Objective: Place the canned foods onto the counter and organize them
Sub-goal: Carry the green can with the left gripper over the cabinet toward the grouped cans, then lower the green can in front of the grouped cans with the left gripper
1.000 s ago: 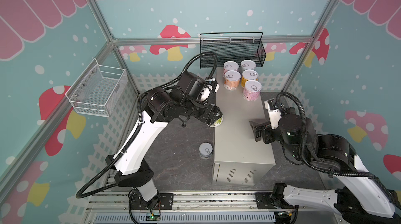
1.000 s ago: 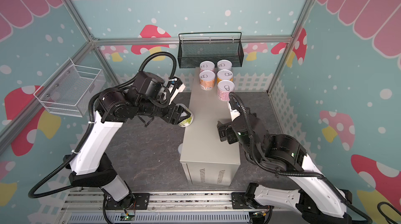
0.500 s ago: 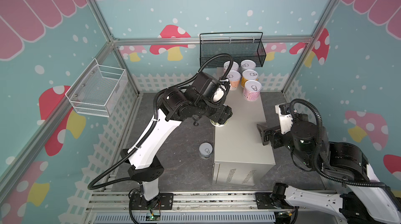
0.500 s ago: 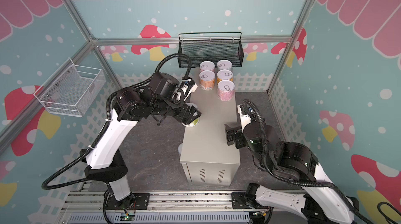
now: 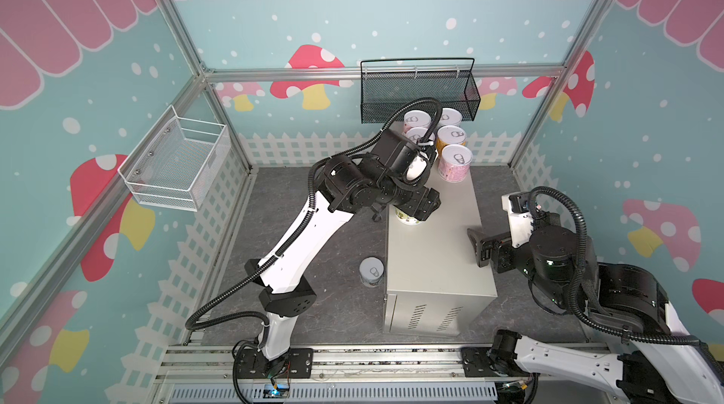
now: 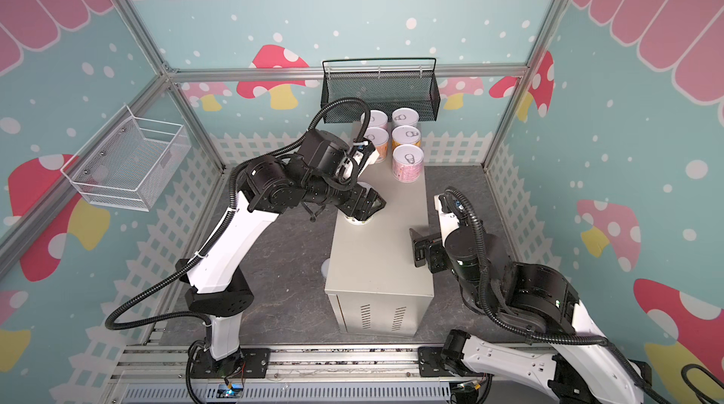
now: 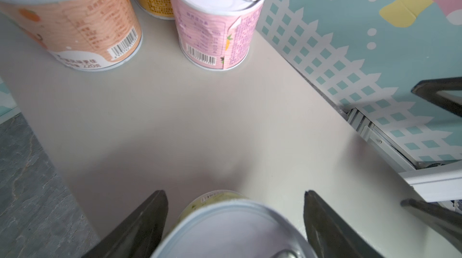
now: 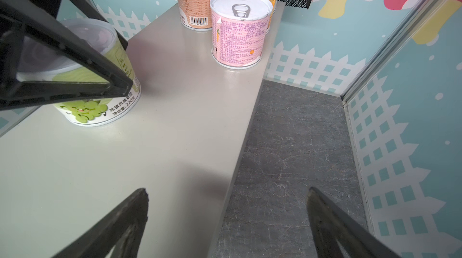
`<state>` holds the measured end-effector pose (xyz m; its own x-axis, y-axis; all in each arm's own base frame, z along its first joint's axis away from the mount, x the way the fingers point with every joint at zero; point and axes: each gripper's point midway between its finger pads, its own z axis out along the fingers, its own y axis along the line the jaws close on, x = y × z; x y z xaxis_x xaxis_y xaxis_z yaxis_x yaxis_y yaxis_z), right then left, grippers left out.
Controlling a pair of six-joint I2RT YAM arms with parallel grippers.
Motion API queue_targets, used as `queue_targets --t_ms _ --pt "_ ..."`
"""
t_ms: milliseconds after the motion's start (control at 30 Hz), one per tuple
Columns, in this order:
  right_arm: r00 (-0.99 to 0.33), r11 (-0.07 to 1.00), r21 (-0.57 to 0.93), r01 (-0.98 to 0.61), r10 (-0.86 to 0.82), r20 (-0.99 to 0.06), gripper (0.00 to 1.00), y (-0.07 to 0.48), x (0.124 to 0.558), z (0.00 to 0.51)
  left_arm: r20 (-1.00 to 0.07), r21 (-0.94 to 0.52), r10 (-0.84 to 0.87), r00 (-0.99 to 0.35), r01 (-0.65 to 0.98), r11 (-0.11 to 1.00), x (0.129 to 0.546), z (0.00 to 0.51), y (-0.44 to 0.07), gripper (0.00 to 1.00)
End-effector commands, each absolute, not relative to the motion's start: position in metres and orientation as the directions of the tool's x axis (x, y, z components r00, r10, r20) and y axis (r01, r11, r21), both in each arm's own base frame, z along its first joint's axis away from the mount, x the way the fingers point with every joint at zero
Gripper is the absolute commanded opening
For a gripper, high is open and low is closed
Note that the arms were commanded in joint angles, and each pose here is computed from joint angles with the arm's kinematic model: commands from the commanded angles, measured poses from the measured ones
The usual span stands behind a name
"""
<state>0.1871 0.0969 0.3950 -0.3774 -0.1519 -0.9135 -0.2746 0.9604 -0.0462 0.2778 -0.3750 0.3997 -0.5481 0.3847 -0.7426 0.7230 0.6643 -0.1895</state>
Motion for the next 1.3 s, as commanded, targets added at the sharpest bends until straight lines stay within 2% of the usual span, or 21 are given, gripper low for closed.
queue_targets --t_ms 0,200,467,767,1100,1267 --pt "-0.367 0.962 -0.026 -0.273 -0.129 -0.921 0.99 0.100 0.188 0.395 -0.779 -0.221 0.353 -0.518 0.753 0.619 0.275 0.413 -0.390 0.87" --pt "-0.353 0.951 -0.039 -0.305 -0.151 -0.923 1.00 0.114 0.193 0.395 -0.837 -0.184 0.294 -0.462 0.742 0.644 0.280 0.441 -0.379 0.88" --pt "-0.324 0.917 -0.083 -0.390 -0.221 -0.920 1.00 0.141 0.199 0.392 -0.905 -0.121 0.236 -0.353 0.746 0.655 0.256 0.484 -0.331 0.93" --pt "-0.243 0.862 -0.066 -0.502 -0.214 -0.946 1.00 0.162 0.193 0.413 -0.882 -0.087 0.326 -0.340 0.798 0.596 0.228 0.443 -0.312 0.91" --pt "-0.251 0.838 -0.059 -0.542 -0.229 -0.940 0.99 0.175 0.193 0.410 -0.879 -0.078 0.329 -0.345 0.784 0.615 0.243 0.413 -0.323 0.89" --pt "-0.262 0.850 -0.046 -0.524 -0.213 -0.941 0.99 0.167 0.191 0.406 -0.885 -0.079 0.320 -0.339 0.786 0.613 0.248 0.408 -0.331 0.78"
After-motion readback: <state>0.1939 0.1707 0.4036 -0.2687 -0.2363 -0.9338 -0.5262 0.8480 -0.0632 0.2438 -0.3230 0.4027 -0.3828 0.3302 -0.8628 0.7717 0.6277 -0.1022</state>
